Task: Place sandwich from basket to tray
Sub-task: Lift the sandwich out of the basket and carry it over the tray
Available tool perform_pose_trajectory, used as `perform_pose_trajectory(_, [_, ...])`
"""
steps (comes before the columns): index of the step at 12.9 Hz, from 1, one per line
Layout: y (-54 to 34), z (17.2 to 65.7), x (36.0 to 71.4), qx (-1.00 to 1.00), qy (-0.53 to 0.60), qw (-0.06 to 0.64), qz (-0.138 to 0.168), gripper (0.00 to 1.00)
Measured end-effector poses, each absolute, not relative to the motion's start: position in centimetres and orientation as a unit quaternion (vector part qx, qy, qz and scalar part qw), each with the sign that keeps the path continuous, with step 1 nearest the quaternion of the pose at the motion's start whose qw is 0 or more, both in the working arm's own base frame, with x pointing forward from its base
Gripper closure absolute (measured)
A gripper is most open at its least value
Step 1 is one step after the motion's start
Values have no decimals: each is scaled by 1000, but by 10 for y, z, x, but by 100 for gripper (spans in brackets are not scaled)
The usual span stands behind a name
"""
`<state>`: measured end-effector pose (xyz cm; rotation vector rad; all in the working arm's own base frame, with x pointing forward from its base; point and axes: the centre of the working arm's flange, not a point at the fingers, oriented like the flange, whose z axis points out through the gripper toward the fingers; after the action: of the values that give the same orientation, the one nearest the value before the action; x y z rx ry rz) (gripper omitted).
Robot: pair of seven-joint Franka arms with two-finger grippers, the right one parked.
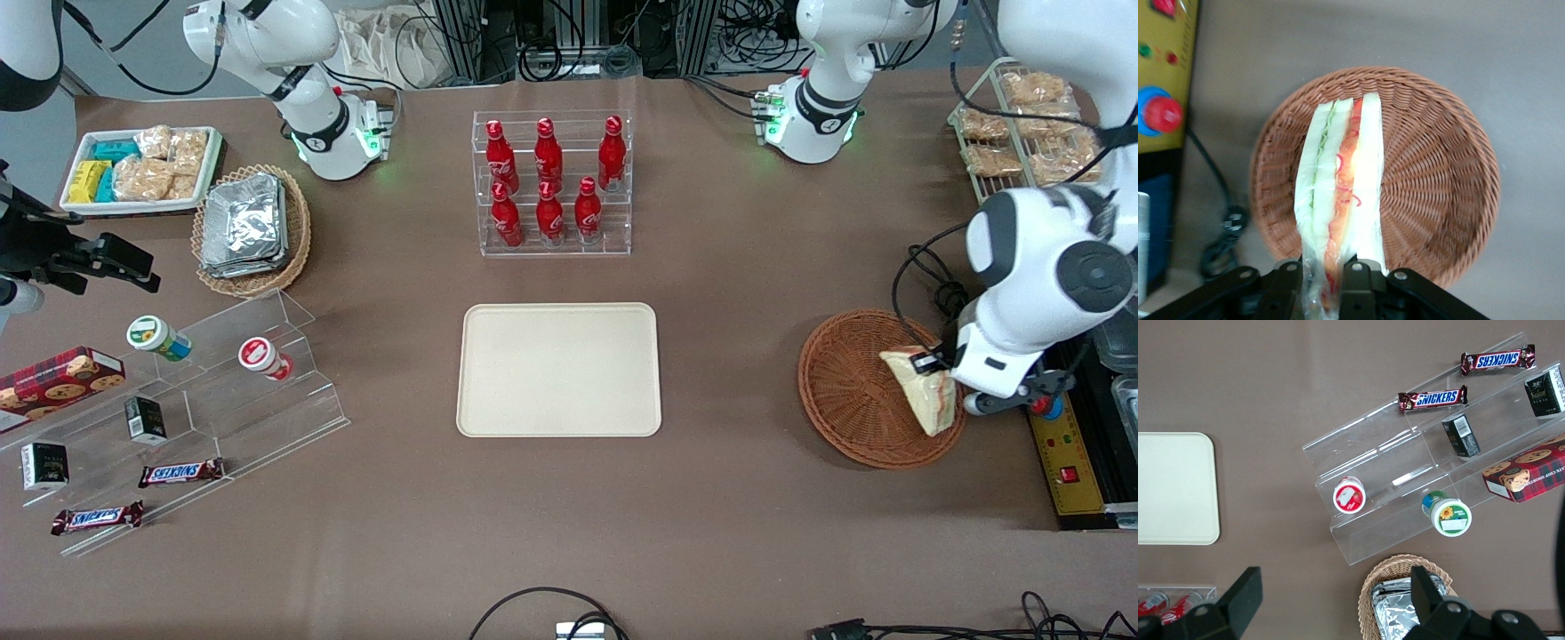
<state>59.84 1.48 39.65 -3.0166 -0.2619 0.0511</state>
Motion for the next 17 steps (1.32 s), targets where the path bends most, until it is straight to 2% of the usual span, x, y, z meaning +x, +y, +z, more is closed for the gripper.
perform_pose_trajectory(5, [-67, 504, 589, -993, 104, 43, 27, 84])
perform_pose_trajectory(8, [-162, 528, 571, -982, 187, 36, 20, 84])
perform_pose_trajectory(10, [-218, 523, 553, -981, 191, 32, 22, 84])
perform_pose_trajectory(13, [-296, 494, 530, -991, 125, 24, 39, 84])
perform_pose_trajectory(17, [-360, 422, 532, -997, 56, 3, 53, 84])
